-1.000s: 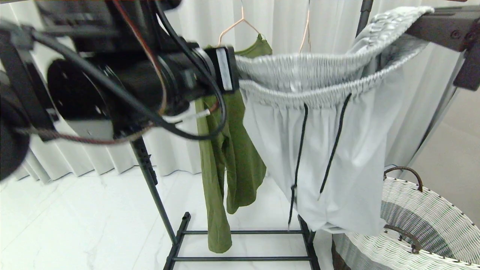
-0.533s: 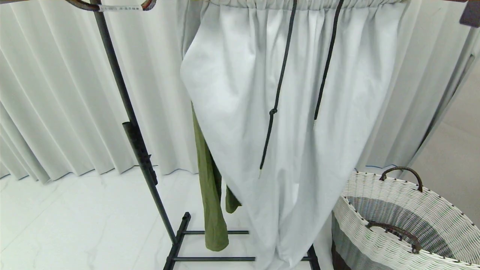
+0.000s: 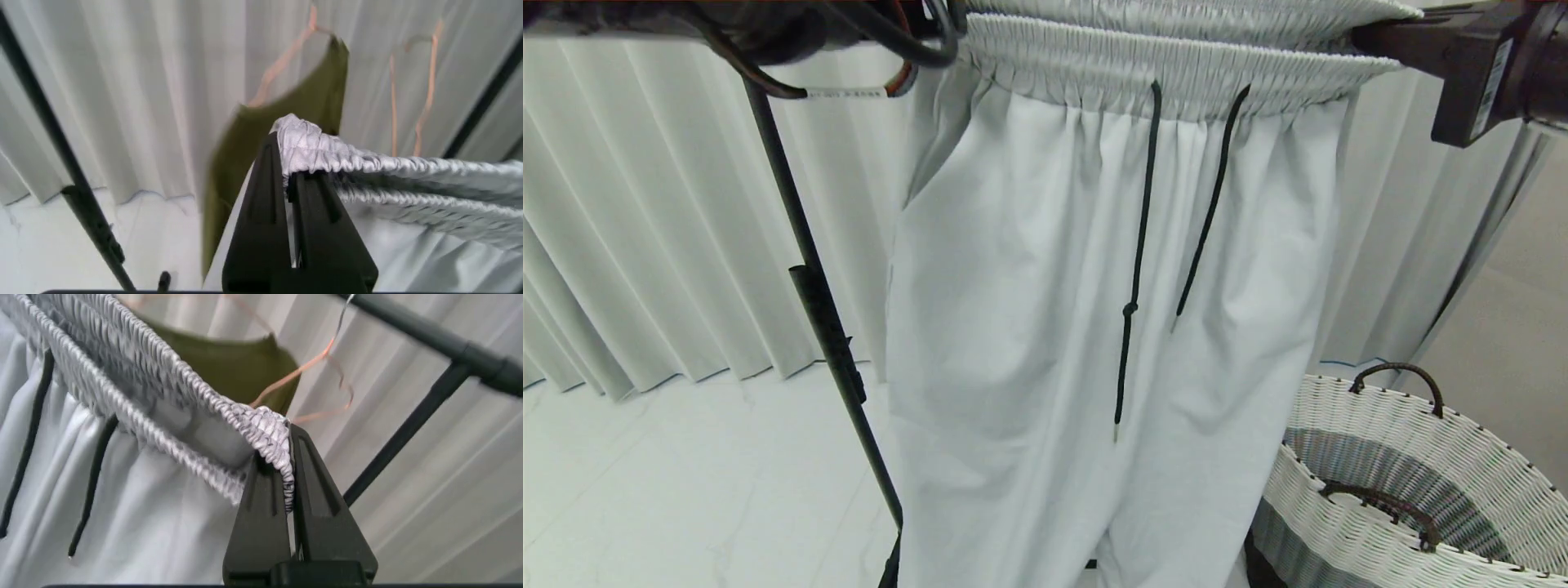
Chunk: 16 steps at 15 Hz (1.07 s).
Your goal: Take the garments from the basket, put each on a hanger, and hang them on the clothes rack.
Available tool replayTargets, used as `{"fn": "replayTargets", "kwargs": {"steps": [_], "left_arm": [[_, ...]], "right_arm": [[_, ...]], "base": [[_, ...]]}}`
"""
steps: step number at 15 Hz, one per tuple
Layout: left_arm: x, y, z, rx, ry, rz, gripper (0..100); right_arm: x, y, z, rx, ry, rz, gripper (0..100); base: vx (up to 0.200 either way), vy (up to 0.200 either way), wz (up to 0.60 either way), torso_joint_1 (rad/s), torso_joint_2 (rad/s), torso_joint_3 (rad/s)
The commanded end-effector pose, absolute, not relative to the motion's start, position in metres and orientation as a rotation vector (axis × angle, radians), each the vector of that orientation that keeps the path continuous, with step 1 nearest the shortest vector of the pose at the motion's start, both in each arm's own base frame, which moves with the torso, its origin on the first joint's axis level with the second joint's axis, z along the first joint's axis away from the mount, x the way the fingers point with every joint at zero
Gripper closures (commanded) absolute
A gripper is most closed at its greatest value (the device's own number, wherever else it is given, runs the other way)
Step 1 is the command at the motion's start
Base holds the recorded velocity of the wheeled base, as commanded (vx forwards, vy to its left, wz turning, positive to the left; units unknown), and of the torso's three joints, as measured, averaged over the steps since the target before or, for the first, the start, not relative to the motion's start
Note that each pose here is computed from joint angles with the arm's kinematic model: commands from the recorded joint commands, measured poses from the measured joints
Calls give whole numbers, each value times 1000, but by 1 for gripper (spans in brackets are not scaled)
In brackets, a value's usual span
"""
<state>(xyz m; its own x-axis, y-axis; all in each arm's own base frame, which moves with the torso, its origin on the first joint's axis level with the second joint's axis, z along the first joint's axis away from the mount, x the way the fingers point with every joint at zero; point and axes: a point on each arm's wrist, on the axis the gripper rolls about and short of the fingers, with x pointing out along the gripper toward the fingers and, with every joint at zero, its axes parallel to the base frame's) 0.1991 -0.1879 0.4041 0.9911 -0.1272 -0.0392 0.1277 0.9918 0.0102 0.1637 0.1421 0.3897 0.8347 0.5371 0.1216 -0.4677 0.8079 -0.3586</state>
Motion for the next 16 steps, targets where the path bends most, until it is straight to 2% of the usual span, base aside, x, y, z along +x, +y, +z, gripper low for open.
{"fn": "replayTargets", "kwargs": {"steps": [1,4,7,10,12,14,16], "left_arm": [[199,-196,389,50,82,-140,100],[200,-197,384,64,91,-89,100],[195,-198,386,64,86,-102,100],[191,-207,373,104,115,-71,100],[191,-215,371,112,117,-89,100],[196,-223,374,100,104,-92,100],[204,-232,379,81,88,-91,100]], "right_arm": [[166,144,384,-330,-202,547,100],[168,141,380,-334,-184,529,100],[162,135,378,-335,-183,523,100],[140,116,387,-318,-199,506,100],[115,95,389,-337,-162,520,100],[94,81,386,-342,-133,558,100],[78,80,378,-308,-104,656,100]], "base": [[0,0,0,0,0,0],[0,0,0,0,0,0],[0,0,0,0,0,0],[0,0,0,0,0,0],[0,0,0,0,0,0],[0,0,0,0,0,0],[0,0,0,0,0,0]]}}
